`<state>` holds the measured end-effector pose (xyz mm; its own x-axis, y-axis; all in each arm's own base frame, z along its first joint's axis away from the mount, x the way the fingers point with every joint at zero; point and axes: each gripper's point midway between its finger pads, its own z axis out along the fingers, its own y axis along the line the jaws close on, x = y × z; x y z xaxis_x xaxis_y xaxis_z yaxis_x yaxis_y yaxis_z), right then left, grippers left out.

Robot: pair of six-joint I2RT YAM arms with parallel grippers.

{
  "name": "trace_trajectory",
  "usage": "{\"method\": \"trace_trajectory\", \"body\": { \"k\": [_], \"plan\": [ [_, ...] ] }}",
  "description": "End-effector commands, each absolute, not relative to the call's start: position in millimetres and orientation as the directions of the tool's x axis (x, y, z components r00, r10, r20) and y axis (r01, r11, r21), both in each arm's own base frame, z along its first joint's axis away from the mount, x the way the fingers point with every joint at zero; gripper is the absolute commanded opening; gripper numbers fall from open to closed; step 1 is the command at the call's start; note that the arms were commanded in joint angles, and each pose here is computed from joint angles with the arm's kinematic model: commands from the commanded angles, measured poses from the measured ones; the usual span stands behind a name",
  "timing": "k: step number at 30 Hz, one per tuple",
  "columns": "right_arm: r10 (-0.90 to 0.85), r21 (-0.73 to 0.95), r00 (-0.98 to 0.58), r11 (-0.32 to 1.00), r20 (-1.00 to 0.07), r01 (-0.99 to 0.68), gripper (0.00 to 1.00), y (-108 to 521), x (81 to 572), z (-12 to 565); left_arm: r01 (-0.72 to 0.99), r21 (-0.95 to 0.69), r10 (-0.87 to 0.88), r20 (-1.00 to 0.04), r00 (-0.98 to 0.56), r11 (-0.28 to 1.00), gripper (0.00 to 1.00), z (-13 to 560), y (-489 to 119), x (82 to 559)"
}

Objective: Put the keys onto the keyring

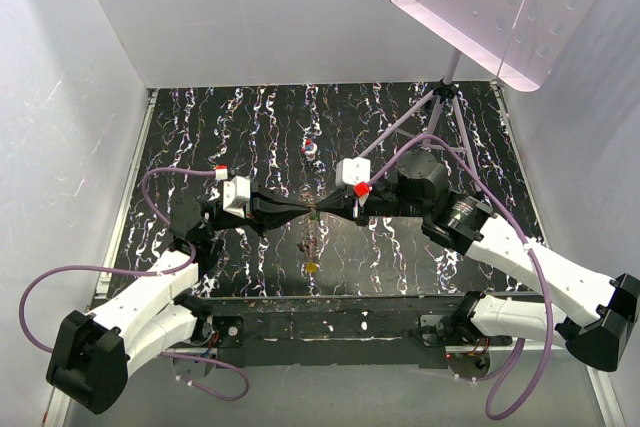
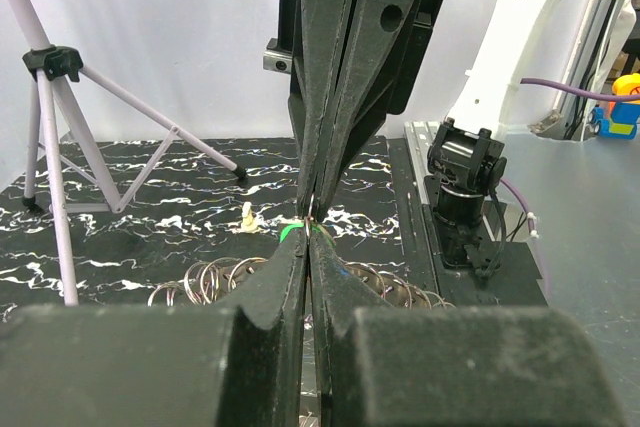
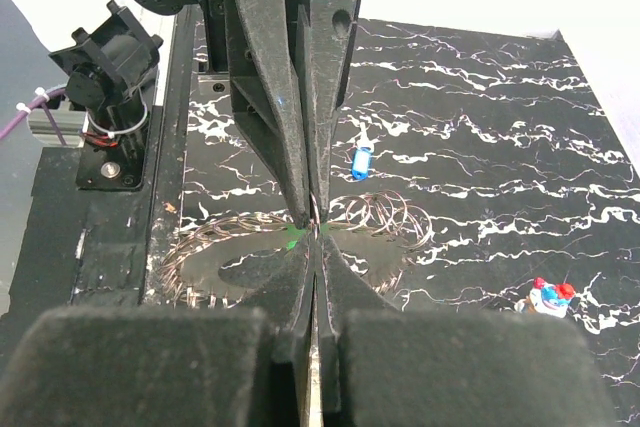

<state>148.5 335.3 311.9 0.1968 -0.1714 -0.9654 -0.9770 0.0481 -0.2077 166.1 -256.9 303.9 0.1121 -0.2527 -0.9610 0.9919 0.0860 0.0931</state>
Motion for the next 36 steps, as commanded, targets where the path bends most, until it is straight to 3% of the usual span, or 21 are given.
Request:
{"method": "trace_trajectory", "body": {
  "k": [1, 36],
  "plan": [
    [-0.127, -0.213, 0.207, 0.038, -0.970, -0.976, 0.01, 341.1, 146.0, 323.5, 0.987, 0.139, -0.284, -0.946, 0.156, 0.080, 0.00, 316.6, -255.9, 161.1],
    [-0.104, -0.216, 0.211, 0.035, -0.972, -0.976, 0.01, 344.8, 145.7, 334.5, 0.990, 0.113, -0.252, -0.959, 0.130, 0.081, 0.00, 311.4, -258.5, 166.4]
  ]
}}
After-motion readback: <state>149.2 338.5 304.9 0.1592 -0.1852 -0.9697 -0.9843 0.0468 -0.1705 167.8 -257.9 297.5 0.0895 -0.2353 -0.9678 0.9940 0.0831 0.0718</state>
